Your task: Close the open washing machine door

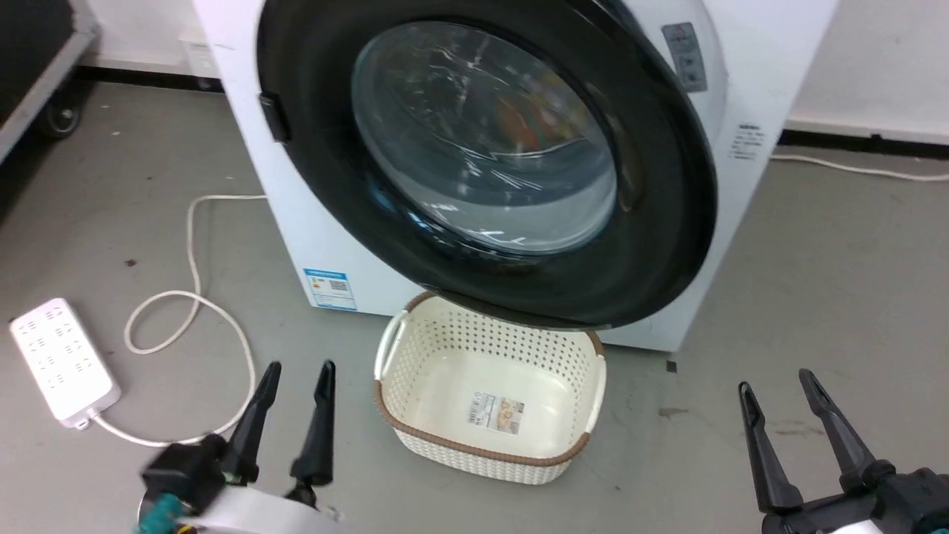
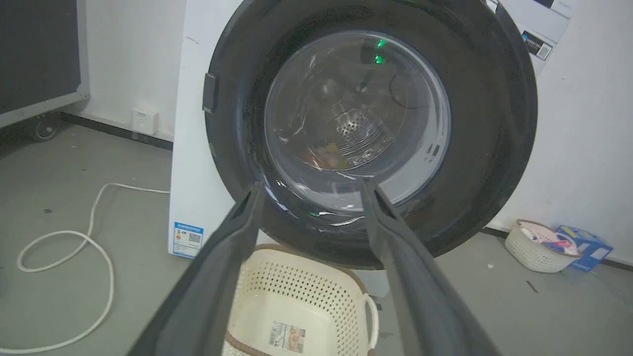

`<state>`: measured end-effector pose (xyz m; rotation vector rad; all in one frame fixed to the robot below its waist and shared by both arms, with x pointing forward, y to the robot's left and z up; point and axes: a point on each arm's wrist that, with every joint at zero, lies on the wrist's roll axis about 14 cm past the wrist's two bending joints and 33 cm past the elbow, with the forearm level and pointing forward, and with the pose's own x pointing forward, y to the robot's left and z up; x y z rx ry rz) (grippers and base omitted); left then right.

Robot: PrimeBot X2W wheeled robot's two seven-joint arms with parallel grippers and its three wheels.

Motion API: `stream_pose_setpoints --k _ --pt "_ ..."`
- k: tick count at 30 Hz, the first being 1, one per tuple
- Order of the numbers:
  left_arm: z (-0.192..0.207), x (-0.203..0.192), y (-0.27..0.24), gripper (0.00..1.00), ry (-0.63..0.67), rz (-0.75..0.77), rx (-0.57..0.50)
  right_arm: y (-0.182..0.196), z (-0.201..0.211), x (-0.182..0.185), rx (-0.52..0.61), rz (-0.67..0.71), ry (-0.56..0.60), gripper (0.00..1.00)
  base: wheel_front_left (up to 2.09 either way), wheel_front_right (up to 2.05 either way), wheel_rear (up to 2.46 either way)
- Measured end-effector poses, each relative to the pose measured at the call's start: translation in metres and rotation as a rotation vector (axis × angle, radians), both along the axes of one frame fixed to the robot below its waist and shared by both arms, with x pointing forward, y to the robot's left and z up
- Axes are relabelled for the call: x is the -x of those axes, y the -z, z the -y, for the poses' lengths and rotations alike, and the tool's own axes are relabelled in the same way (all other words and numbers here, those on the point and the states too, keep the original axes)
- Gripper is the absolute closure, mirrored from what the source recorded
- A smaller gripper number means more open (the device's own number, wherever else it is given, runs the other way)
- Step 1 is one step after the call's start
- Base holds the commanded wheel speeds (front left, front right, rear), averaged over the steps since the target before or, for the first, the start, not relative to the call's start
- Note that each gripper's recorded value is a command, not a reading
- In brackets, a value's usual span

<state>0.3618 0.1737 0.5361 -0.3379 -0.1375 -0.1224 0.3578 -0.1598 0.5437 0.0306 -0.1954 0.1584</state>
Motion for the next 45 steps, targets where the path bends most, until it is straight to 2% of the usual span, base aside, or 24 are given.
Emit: stream_pose_setpoints --k 2,9,10,11,12,19,26,34,38,45 --pt "-0.001 0.006 0.003 0.0 -0.03 -0.002 -0.09 0.0 -0.004 0.0 0.003 0.0 -0.012 0.0 0.0 0.0 0.0" --pt "0.002 0.018 0.012 0.0 -0.068 -0.012 -0.218 0.007 -0.011 -0.003 0.015 -0.019 -0.031 0.0 0.0 0.0 0.0" --pt "0.003 0.018 0.01 0.0 -0.07 -0.006 -0.234 0.011 -0.012 -0.004 0.014 -0.031 -0.032 0.1 0.0 0.0 0.0" --pt "0.004 0.018 0.01 0.0 -0.071 -0.002 -0.244 0.014 -0.012 -0.004 0.013 -0.043 -0.033 0.57 0.0 0.0 0.0" --pt "0.005 0.017 0.01 0.0 -0.072 -0.001 -0.247 0.017 -0.013 -0.005 0.013 -0.052 -0.034 1.0 0.0 0.0 0.0" --pt "0.009 0.009 0.022 0.0 -0.07 -0.034 -0.275 0.031 -0.032 -0.027 0.05 -0.086 -0.133 1.0 0.0 0.0 0.0" --pt "0.014 -0.012 0.035 0.0 -0.073 -0.068 -0.286 0.027 -0.04 -0.09 0.136 -0.075 -0.252 1.0 0.0 0.0 0.0" --pt "0.005 -0.028 0.054 0.0 -0.125 -0.129 -0.296 0.043 -0.031 -0.167 0.234 -0.118 -0.3 1.0 0.0 0.0 0.0" --pt "0.0 -0.029 0.06 0.0 -0.149 -0.151 -0.3 0.055 -0.036 -0.192 0.228 -0.145 -0.32 1.0 0.0 0.0 0.0" --pt "-0.001 -0.036 0.065 0.0 -0.156 -0.16 -0.311 0.051 -0.029 -0.234 0.178 -0.145 -0.283 1.0 0.0 0.0 0.0"
